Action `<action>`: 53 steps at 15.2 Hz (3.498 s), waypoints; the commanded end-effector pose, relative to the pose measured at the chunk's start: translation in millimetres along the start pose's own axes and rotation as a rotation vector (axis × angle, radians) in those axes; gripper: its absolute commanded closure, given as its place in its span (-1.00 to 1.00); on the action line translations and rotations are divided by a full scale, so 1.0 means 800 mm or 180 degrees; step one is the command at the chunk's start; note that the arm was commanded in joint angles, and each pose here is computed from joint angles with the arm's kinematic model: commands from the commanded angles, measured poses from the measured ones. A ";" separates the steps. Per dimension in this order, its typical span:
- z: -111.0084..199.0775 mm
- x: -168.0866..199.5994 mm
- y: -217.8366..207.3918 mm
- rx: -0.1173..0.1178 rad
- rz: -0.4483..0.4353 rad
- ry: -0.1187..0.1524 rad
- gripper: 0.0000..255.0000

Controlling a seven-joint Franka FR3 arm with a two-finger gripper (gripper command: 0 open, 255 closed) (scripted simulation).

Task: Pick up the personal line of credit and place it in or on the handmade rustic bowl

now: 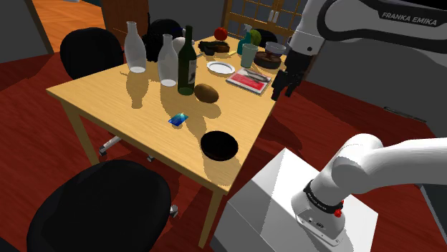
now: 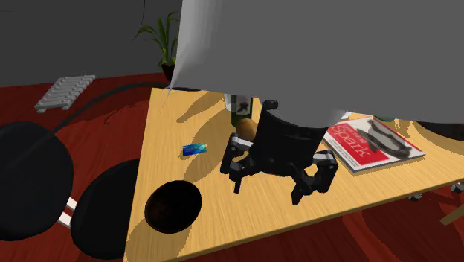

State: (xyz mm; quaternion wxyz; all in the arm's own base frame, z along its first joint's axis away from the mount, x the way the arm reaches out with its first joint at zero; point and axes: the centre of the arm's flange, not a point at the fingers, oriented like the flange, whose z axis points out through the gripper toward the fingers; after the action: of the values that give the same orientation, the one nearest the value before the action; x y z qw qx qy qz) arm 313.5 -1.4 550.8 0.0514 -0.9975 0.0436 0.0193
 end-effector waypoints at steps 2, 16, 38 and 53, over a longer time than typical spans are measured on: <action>0.007 0.004 -0.015 -0.0017 0.0113 0.0020 -1.00; 0.109 0.121 -0.193 -0.0251 0.1688 0.0301 -1.00; 0.253 0.381 -0.286 -0.0555 0.3727 0.0665 -1.00; 0.282 0.384 -0.279 -0.0555 0.3727 0.0665 1.00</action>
State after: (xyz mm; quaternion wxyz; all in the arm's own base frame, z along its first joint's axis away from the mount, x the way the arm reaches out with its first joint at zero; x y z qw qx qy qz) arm 631.6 217.3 337.9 -0.0523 -0.8048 0.5889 -0.0517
